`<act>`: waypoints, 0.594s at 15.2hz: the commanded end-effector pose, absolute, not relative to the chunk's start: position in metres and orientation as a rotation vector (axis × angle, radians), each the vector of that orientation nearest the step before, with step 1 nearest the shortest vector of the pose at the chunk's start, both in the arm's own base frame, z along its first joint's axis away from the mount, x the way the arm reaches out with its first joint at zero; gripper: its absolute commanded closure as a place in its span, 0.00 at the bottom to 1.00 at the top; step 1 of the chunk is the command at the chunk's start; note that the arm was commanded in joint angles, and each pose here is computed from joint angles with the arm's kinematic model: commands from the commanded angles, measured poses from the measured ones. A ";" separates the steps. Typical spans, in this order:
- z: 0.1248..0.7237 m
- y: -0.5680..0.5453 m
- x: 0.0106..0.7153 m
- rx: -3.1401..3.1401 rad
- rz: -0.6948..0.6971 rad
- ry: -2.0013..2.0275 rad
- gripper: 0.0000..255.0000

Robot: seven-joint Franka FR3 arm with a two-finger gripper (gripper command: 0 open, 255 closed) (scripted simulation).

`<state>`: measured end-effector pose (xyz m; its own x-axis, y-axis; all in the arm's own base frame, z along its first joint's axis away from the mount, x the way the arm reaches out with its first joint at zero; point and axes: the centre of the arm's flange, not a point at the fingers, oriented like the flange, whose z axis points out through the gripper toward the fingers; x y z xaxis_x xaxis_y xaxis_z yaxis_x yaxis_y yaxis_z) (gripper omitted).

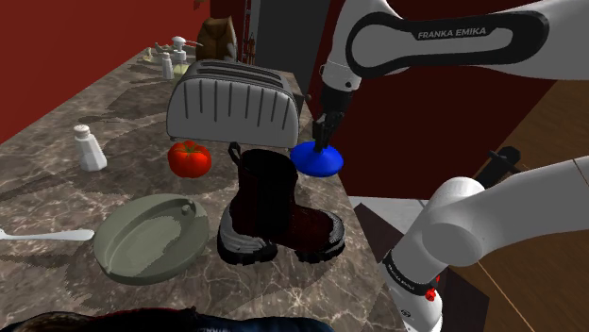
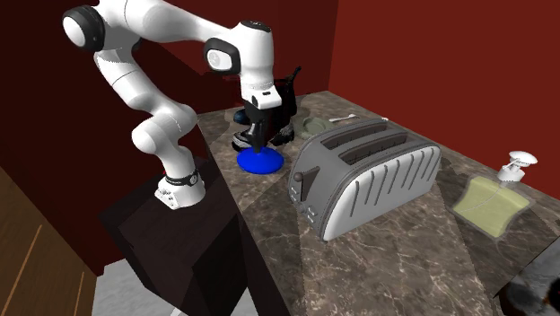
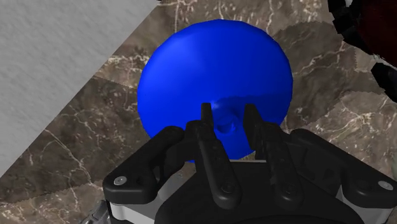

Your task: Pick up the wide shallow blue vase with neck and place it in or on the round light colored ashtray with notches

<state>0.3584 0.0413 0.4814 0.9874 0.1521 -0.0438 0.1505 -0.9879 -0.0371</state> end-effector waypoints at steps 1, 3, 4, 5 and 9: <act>0.492 0.041 0.358 -3.098 0.072 -0.236 1.00; 0.503 0.041 0.358 -3.098 0.072 -0.236 1.00; 0.508 0.041 0.358 -3.098 0.072 -0.236 1.00; 0.514 0.041 0.358 -3.098 0.072 -0.236 1.00; 0.526 0.054 0.359 -3.098 0.072 -0.236 1.00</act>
